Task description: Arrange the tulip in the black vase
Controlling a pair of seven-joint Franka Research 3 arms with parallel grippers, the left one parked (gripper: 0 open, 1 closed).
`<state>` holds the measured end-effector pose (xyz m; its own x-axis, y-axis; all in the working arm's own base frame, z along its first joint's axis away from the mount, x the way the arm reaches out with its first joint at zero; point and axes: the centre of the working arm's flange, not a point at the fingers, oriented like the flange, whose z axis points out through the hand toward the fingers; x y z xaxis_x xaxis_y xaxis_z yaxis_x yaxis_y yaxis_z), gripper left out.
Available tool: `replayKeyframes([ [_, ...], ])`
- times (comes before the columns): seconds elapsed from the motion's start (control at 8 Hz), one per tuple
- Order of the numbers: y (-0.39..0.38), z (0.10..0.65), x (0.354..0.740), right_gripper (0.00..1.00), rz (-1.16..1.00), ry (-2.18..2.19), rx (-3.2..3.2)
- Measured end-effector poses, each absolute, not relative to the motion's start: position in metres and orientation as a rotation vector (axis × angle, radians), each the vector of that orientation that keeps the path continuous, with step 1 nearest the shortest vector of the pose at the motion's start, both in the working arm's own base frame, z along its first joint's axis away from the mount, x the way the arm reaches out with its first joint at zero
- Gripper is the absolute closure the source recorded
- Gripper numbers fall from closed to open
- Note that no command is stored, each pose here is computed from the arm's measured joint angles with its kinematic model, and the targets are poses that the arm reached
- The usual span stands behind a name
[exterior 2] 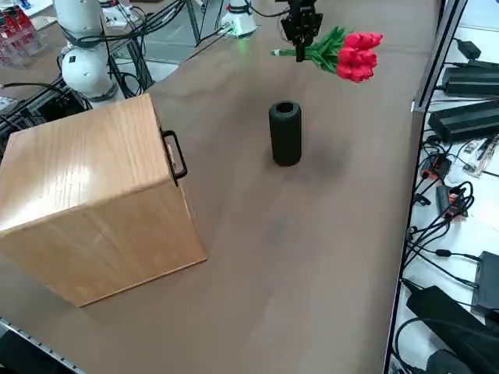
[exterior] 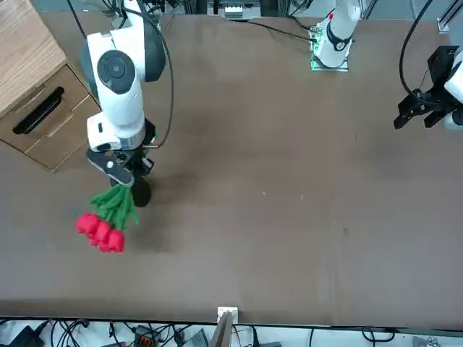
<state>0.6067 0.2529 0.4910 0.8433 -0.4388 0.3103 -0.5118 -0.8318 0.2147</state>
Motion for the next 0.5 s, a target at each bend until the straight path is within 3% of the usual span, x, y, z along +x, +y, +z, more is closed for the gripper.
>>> replayKeyframes([
  [0.5, 0.2512, 0.5039, 0.6041, 0.9, 0.616, -0.898, 2.425],
])
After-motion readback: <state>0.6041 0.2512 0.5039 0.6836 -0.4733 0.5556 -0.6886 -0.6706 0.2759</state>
